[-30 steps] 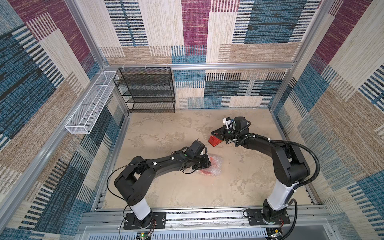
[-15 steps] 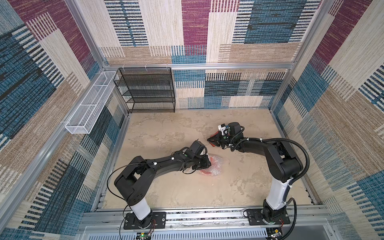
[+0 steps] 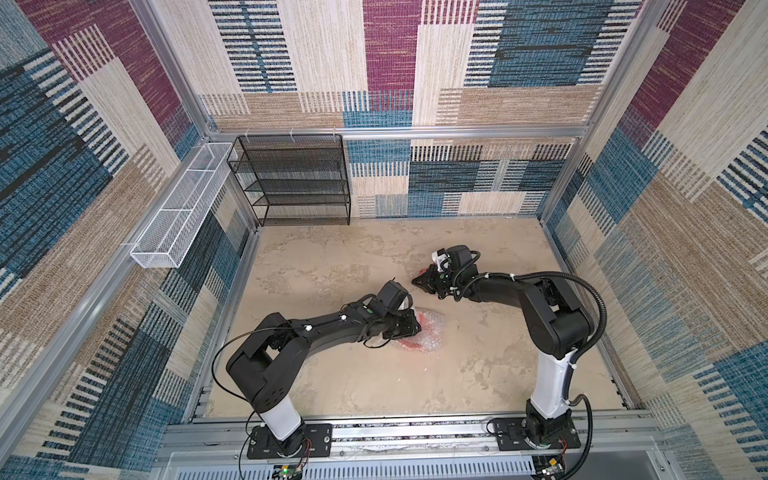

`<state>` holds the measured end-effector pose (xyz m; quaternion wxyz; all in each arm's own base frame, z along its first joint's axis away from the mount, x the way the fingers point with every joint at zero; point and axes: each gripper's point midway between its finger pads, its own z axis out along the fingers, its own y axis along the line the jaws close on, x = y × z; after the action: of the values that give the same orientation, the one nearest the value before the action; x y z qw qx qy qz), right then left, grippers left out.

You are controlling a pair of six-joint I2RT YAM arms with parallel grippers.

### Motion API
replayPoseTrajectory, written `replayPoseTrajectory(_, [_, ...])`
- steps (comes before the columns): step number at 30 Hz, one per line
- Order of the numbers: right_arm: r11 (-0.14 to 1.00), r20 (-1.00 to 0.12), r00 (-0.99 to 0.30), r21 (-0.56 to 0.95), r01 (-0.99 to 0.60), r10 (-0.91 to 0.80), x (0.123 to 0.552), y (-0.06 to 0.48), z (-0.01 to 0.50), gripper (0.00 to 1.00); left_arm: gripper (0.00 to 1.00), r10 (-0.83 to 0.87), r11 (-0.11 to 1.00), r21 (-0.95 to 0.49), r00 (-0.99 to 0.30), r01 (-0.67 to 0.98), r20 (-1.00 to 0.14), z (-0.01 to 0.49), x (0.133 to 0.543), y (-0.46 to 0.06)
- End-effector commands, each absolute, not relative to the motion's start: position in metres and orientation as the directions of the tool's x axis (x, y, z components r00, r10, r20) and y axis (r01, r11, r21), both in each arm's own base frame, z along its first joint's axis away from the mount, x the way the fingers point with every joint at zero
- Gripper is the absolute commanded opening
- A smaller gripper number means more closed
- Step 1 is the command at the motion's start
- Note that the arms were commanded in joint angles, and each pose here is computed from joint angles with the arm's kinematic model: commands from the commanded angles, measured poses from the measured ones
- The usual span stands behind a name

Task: Wrap bowls in bubble wrap
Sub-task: Tear off the tape using the Tape Cutter.

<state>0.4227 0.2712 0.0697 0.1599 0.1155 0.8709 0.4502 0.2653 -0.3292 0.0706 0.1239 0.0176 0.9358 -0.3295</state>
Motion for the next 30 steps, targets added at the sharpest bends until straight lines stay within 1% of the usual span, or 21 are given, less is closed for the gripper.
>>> replayPoseTrajectory(1, [0.655,-0.138,-0.911,0.737,0.168,0.388,0.418,0.253,0.033,0.0,0.29,-0.05,0.781,-0.613,-0.967,0.119,-0.251,0.071,0.267,-0.327])
replayPoseTrajectory(7, [0.73,-0.189,-0.896,0.657,0.188,0.401,0.422,0.236,0.031,0.0,0.29,-0.051,0.78,-0.615,-0.968,0.114,-0.244,0.069,0.268,-0.327])
replayPoseTrajectory(12, [0.813,-0.231,-0.881,0.529,0.243,0.413,0.422,0.211,0.019,0.0,0.29,-0.049,0.779,-0.616,-0.969,0.116,-0.244,0.069,0.27,-0.328])
replayPoseTrajectory(18, [0.847,-0.284,-0.855,0.453,0.279,0.434,0.415,0.189,0.024,0.0,0.29,-0.051,0.781,-0.614,-0.968,0.115,-0.247,0.07,0.27,-0.327])
replayPoseTrajectory(23, [0.852,-0.304,-0.843,0.434,0.293,0.444,0.41,0.176,0.033,0.0,0.29,-0.048,0.777,-0.618,-0.968,0.118,-0.246,0.071,0.271,-0.329])
replayPoseTrajectory(27, [0.837,-0.309,-0.834,0.465,0.287,0.458,0.408,0.171,0.04,0.0,0.29,-0.048,0.776,-0.619,-0.968,0.12,-0.247,0.071,0.271,-0.329])
replayPoseTrajectory(30, [0.816,-0.296,-0.841,0.517,0.258,0.454,0.406,0.175,0.049,0.0,0.29,-0.047,0.776,-0.62,-0.969,0.119,-0.244,0.071,0.271,-0.329])
